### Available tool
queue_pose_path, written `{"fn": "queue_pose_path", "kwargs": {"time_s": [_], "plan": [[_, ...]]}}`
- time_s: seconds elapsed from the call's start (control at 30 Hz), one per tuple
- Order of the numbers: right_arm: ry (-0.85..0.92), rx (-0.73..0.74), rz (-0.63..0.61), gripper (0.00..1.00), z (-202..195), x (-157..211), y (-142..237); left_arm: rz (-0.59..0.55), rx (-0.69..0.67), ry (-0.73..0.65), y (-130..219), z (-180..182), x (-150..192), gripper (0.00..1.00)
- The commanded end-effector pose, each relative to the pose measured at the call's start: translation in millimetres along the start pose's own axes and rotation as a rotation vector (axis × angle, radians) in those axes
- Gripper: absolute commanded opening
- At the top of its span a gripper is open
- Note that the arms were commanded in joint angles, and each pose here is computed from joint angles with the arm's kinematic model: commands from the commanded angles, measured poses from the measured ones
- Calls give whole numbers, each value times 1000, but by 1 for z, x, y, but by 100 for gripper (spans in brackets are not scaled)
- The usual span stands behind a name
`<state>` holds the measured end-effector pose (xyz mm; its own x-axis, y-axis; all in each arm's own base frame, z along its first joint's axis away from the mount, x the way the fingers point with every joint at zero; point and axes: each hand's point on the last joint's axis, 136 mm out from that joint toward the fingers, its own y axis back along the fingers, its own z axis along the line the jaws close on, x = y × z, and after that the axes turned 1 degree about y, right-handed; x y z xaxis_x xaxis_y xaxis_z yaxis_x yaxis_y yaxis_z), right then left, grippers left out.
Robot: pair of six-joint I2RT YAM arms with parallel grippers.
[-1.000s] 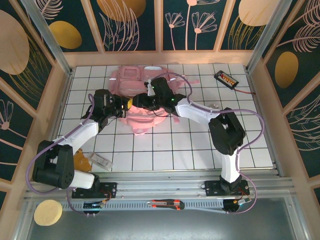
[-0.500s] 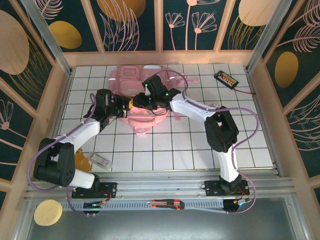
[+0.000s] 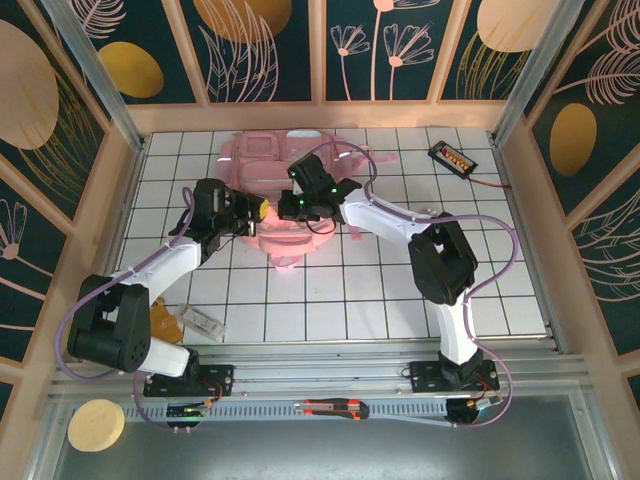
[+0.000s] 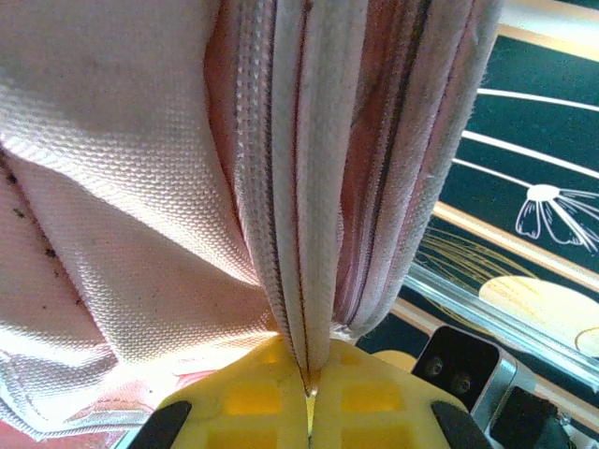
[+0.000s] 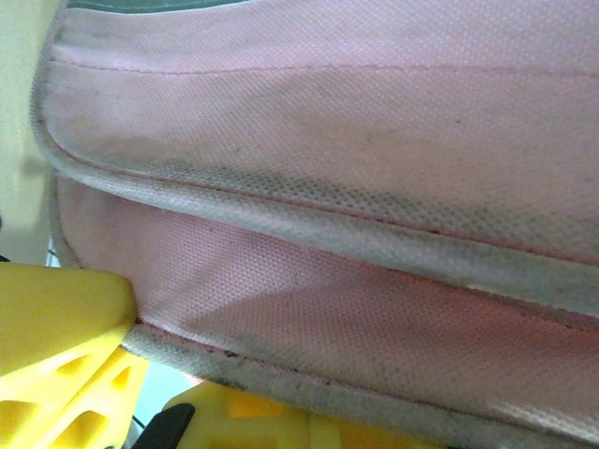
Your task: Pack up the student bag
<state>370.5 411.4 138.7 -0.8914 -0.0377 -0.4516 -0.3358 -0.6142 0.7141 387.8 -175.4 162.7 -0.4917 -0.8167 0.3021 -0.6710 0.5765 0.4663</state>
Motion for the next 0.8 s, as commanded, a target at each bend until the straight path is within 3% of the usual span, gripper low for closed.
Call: {"fn": "queue_pose_path", "kwargs": {"time_s": [0.0, 0.17, 0.37, 0.5, 0.77], "plan": [[45, 250, 25, 0, -53, 5, 12, 75, 127, -126, 12, -47, 22, 0], [49, 372, 121, 0, -106, 32, 29, 48, 80, -179, 18, -36, 6, 0], [22, 438, 153, 0, -167, 45, 47, 99, 30, -232, 19, -25, 3, 0], [29, 464, 143, 0, -194, 35, 56, 99, 8, -272, 24, -24, -1, 0], [172, 469, 22, 0, -224, -29, 64, 187, -39, -337, 21, -14, 4, 0]]}}
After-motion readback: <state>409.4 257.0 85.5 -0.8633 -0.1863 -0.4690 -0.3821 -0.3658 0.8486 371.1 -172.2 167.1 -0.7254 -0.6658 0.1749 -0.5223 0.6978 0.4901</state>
